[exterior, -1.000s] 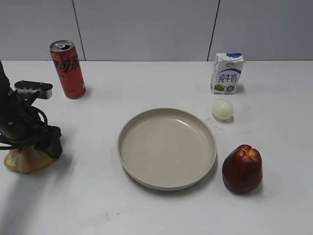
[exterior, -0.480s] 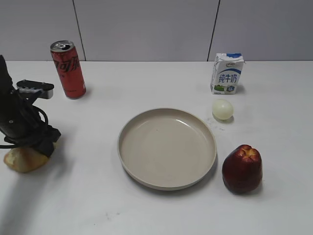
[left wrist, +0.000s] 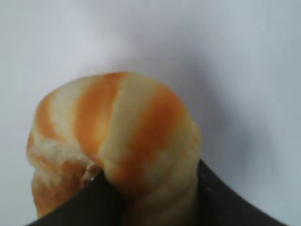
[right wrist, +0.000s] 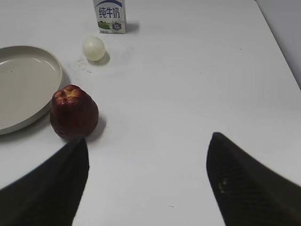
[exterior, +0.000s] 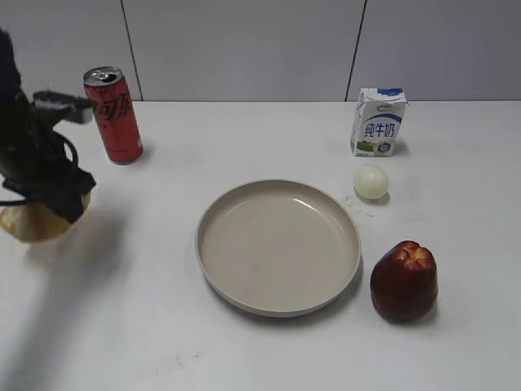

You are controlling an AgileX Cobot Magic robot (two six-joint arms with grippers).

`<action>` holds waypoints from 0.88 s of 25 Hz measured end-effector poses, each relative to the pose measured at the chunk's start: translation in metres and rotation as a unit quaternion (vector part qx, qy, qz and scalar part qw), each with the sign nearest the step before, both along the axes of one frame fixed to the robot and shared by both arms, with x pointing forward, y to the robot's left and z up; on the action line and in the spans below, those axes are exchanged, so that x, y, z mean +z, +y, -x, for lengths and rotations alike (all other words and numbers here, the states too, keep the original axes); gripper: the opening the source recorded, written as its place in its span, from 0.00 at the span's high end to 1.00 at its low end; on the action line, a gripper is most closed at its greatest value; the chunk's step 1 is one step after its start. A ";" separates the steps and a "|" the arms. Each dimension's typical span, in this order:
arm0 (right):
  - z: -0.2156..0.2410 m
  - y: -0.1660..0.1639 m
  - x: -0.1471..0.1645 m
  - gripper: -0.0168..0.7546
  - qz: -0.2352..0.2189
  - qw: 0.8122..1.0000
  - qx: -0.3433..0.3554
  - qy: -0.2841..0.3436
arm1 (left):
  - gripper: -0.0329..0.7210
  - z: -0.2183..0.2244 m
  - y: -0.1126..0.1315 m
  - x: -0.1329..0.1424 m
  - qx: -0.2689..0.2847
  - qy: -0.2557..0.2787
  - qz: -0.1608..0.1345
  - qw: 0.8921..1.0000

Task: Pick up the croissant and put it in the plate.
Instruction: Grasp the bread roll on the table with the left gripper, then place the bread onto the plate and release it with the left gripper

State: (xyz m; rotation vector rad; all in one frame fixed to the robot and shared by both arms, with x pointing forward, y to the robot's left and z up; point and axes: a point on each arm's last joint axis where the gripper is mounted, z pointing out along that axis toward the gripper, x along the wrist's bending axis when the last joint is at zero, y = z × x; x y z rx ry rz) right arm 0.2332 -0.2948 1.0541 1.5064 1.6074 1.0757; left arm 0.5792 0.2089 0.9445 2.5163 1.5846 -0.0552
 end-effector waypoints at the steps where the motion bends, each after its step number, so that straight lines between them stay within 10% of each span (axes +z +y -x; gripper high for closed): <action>1: 0.000 0.000 0.000 0.22 0.000 1.000 0.000 0.000 | 0.61 -0.005 -0.007 0.010 -0.017 -0.009 -0.004 1.000; 9: 0.000 0.000 0.000 0.22 0.000 1.000 0.000 0.000 | 0.62 -0.006 -0.126 0.073 -0.189 -0.137 0.001 0.972; 16: 0.000 0.000 0.000 0.22 0.000 1.000 0.000 0.000 | 0.62 0.031 -0.217 0.034 -0.290 -0.157 0.026 0.944; 22: 0.000 0.000 0.000 0.22 0.000 1.000 0.000 0.000 | 0.55 0.041 -0.236 -0.013 -0.309 -0.110 0.013 0.945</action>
